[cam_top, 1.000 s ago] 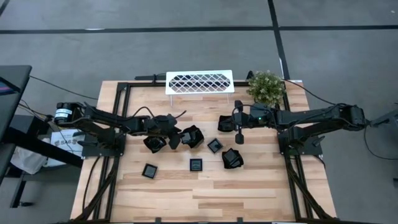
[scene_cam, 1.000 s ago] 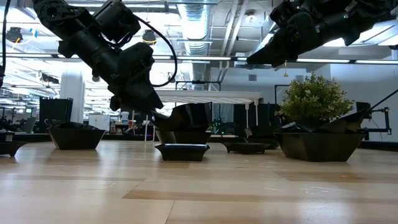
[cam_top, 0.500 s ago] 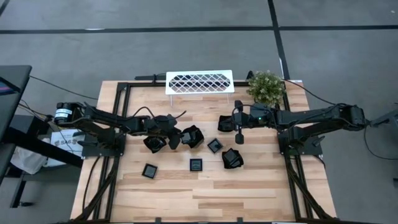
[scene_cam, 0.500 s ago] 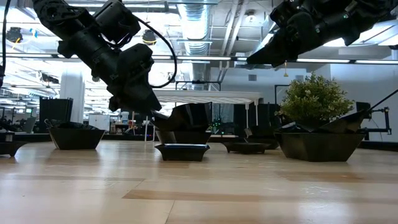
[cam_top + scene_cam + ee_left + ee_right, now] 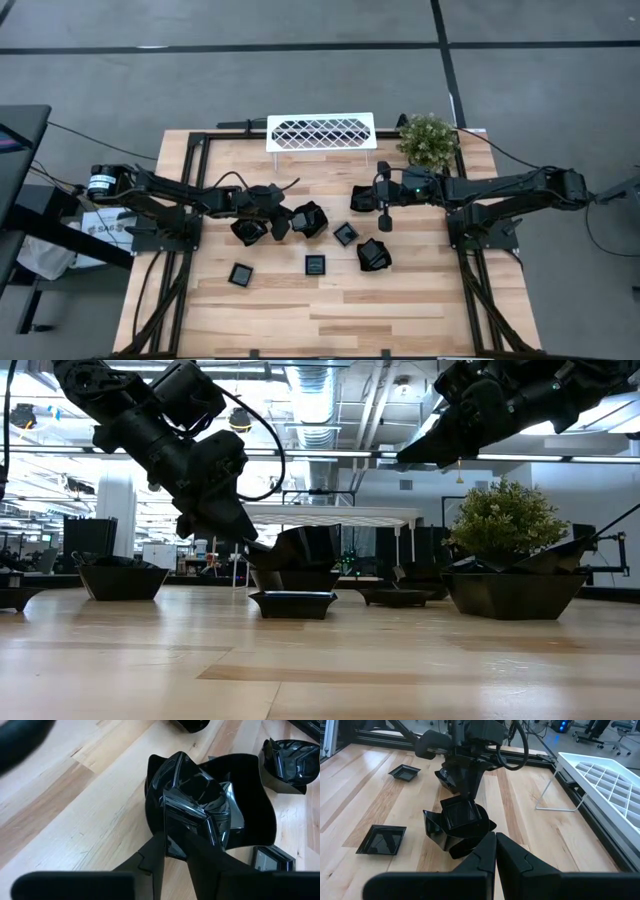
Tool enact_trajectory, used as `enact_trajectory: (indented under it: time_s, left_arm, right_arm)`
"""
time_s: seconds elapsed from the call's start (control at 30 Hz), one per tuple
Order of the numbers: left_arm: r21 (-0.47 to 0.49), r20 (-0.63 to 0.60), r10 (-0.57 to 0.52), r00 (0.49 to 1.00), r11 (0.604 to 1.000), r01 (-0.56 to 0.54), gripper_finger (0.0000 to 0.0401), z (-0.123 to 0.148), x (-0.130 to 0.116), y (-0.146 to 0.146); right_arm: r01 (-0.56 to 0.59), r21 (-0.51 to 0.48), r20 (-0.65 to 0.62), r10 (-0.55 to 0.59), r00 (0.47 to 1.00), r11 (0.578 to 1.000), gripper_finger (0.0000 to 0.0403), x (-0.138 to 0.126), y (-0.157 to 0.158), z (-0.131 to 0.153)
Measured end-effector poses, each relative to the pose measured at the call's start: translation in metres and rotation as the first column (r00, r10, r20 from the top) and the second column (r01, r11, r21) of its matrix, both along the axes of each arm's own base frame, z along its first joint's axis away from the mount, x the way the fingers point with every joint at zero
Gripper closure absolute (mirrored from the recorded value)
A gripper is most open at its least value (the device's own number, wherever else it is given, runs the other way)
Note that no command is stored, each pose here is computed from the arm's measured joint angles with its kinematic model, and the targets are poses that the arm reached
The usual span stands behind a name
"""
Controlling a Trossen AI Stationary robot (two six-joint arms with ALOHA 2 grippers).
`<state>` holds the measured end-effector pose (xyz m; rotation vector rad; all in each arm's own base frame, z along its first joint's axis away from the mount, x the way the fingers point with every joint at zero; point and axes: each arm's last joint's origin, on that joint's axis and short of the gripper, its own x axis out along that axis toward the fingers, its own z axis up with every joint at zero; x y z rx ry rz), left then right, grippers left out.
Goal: Pick & Place Mini shaped plates
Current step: Put the black square plate on the shelf
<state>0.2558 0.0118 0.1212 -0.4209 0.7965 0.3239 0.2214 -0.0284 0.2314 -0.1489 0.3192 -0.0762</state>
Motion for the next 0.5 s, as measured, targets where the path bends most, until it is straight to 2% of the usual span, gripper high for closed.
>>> enact_trajectory:
  time_s: [0.5]
  left_arm:
    - [0.023,0.011,-0.024,1.0,0.999,0.024,0.0348,0.001,0.0011,0.0]
  right_arm:
    - [0.0,0.0,0.0,0.0,1.0,1.0,0.0397,0.0,-0.0001,0.0]
